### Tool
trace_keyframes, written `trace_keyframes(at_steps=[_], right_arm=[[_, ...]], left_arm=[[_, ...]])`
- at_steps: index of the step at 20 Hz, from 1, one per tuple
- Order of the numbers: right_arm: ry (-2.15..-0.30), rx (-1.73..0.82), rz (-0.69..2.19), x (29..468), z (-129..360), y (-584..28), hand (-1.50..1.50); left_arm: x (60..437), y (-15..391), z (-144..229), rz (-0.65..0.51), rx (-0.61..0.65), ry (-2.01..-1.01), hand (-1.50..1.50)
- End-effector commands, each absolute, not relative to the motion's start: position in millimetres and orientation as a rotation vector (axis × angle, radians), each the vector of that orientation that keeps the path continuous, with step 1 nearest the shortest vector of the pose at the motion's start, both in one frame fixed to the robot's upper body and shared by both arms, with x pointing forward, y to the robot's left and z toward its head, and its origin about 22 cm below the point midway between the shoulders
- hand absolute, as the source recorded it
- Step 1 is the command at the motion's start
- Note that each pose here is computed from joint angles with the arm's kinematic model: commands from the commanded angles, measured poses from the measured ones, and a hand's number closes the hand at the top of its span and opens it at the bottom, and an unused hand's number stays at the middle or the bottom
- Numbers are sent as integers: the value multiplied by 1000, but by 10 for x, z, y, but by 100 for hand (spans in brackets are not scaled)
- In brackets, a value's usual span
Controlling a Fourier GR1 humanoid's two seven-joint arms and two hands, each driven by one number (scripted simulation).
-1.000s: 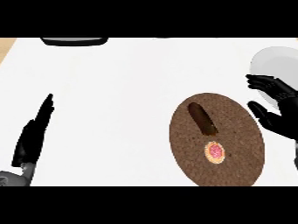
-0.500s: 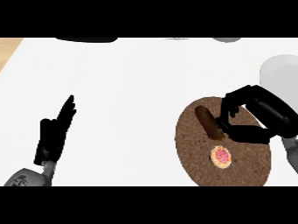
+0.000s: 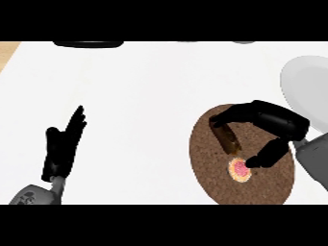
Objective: Pick the sweet potato from the placemat and place it in the plate
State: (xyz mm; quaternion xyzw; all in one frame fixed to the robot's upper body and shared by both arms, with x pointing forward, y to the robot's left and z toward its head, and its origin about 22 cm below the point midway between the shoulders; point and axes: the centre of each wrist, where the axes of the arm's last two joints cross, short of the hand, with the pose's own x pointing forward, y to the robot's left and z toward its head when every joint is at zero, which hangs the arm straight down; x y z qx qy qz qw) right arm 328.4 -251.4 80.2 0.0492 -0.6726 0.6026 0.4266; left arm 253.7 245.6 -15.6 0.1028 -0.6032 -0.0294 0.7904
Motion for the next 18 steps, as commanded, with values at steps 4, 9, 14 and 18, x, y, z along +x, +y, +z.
trace_keyframes(at_steps=[4, 9, 14, 18], right_arm=[[-1609, -190, 1932, 3442, 1171, -2094, -150], [-1422, -323, 2124, 3438, 1214, -1716, -150], [-1089, -362, 2249, 3421, 1008, -1445, -150], [-999, -357, 2274, 3420, 1151, -1366, -150]], left_arm=[[2542, 2524, -98, -62, 243, -1278, 0], [2506, 2531, -87, -42, 239, -1277, 0], [2584, 2513, 50, -48, 230, -1295, 0], [2409, 2505, -145, -33, 240, -1271, 0]])
